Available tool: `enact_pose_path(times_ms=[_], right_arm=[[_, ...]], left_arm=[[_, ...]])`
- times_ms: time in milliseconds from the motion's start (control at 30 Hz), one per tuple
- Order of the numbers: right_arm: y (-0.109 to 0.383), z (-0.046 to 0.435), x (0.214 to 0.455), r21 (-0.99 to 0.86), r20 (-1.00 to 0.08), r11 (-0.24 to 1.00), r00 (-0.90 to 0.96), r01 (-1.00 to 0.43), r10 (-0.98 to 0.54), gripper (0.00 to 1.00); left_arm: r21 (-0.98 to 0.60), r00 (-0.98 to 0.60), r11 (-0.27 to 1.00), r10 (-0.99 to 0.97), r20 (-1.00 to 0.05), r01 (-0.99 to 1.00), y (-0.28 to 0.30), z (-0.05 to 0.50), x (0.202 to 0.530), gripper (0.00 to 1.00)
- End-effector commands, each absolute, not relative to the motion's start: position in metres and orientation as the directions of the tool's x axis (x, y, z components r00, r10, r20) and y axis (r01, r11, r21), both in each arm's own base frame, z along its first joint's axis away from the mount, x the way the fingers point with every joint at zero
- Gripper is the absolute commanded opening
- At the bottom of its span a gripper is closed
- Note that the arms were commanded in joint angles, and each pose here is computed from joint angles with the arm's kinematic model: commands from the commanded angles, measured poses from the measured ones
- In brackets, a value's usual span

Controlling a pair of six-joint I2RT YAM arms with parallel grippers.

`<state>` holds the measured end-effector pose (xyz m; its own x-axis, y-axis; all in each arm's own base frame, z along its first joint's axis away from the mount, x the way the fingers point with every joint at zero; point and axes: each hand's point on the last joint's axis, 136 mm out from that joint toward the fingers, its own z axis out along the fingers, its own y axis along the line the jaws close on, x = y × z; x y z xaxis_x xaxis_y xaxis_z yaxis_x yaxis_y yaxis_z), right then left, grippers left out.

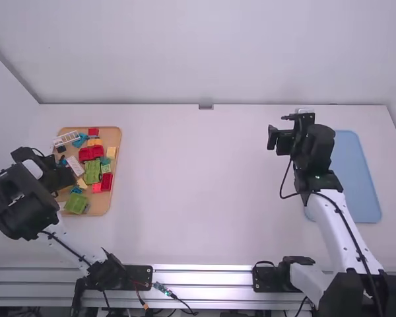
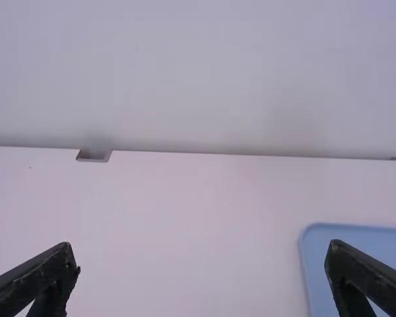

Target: Assemble lego blocks to make yellow taxi

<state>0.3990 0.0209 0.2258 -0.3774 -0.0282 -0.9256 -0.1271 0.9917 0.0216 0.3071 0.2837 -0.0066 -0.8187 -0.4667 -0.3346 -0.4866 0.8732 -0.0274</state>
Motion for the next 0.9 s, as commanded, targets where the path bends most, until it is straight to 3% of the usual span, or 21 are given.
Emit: enact_pose_path(times_ms=[0, 233, 333, 433, 533, 767, 867], right_arm=[[0.019, 0.233, 0.401, 0.022, -0.931, 0.992, -0.364, -0.121, -0.024, 0.99], [0.019, 0.233, 0.401, 0.022, -0.931, 0.992, -0.364, -0.122, -0.024, 0.99], [0.019, 0.233, 0.401, 0.022, -0.931, 0.992, -0.364, -0.122, -0.024, 0.99], [0.019, 0.233, 0.401, 0.022, -0.931, 0.992, -0.364, -0.122, -0.024, 0.99], [0.019, 0.233, 0.402, 0.022, -0.931, 0.992, -0.364, -0.121, -0.024, 0.99], [0.019, 0.235, 0.402, 0.021, -0.934, 0.992, -0.357, -0.122, -0.024, 0.99], [0.019, 0.235, 0.402, 0.021, -0.934, 0.992, -0.357, -0.121, -0.024, 0.99]], left_arm=[[-0.031, -0.829, 0.881, -0.455, -0.325, -0.471, 0.279, -0.01, 0.306, 0.7], [-0.03, -0.832, 0.885, -0.448, -0.327, -0.464, 0.276, -0.01, 0.31, 0.58], [-0.031, -0.827, 0.881, -0.455, -0.331, -0.472, 0.277, -0.01, 0.311, 0.46], [-0.029, -0.815, 0.867, -0.478, -0.327, -0.497, 0.278, -0.01, 0.309, 0.5], [-0.044, -0.798, 0.852, -0.506, -0.328, -0.522, 0.278, -0.008, 0.31, 0.44], [-0.083, -0.695, 0.772, -0.609, -0.382, -0.63, 0.289, 0.035, 0.321, 0.11], [-0.089, -0.673, 0.768, -0.605, -0.425, -0.634, 0.287, 0.062, 0.324, 0.04]])
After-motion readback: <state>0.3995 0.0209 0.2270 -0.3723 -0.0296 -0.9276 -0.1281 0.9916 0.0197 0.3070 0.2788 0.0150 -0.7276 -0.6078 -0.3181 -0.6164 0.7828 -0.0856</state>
